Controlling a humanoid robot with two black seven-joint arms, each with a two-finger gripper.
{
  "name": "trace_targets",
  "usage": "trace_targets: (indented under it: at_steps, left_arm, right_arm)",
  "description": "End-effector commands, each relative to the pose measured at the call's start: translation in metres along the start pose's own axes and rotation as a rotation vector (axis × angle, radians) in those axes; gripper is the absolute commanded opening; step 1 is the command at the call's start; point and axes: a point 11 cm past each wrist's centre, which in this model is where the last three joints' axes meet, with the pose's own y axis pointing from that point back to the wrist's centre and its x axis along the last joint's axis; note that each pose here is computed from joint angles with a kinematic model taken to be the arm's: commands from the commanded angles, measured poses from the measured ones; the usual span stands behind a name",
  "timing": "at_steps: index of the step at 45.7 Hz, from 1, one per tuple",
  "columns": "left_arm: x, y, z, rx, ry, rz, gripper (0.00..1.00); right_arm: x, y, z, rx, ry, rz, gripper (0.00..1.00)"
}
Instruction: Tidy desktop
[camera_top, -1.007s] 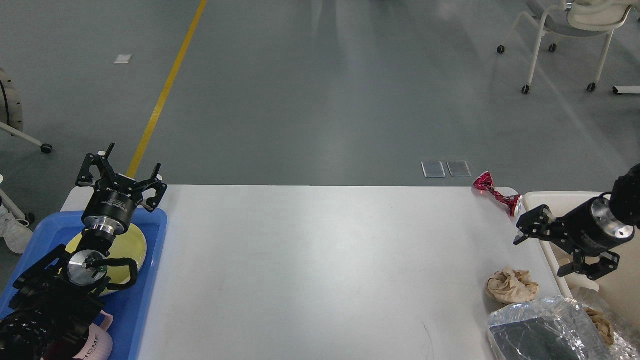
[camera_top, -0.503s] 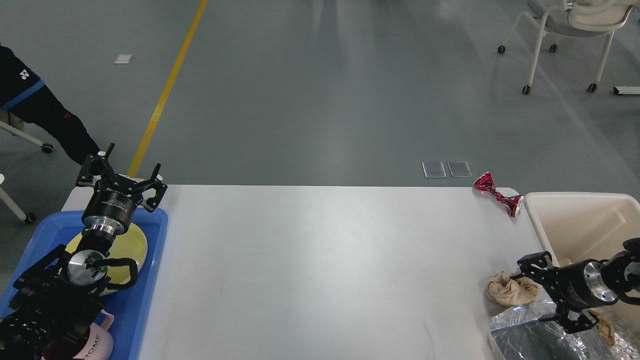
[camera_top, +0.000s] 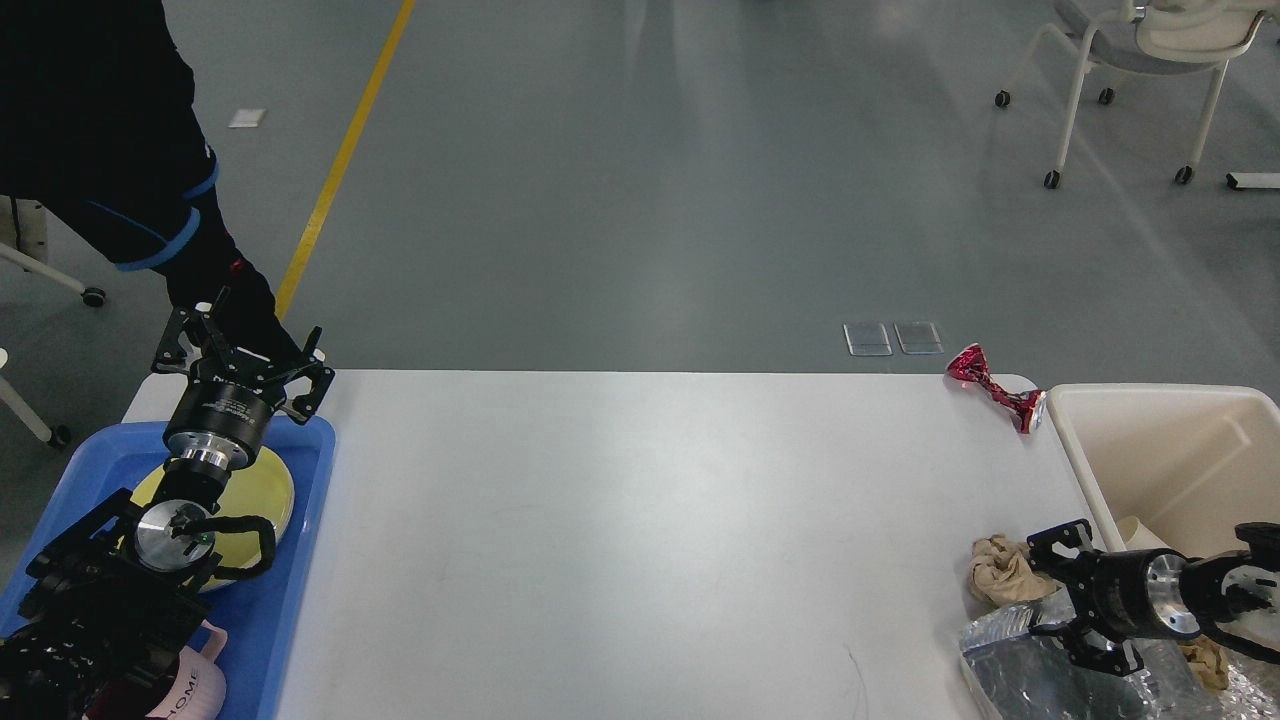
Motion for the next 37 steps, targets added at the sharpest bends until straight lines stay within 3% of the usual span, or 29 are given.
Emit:
trace_targets:
  at_steps: [1, 20, 29, 37]
  left_arm:
    - [0.000, 0.000, 0.000, 0.000, 0.000, 0.001, 0.98]
    - [0.000, 0.000, 0.000, 0.000, 0.000, 0.000, 0.98]
    - [0.000, 0.000, 0.000, 0.000, 0.000, 0.000, 0.98]
    - [0.000, 0.000, 0.000, 0.000, 0.000, 0.000, 0.98]
  right_arm:
    - [-0.001, -0.001, -0.002, 0.004, 0.002, 0.015, 0.00]
    - [0.006, 0.013, -0.020, 0.010, 0.088, 0.039, 0.00]
    - [0.021, 0.046, -0.045, -0.027, 0.312, 0.100, 0.00]
    - [0.010, 0.113, -0.110, -0.036, 0.591, 0.066, 0.00]
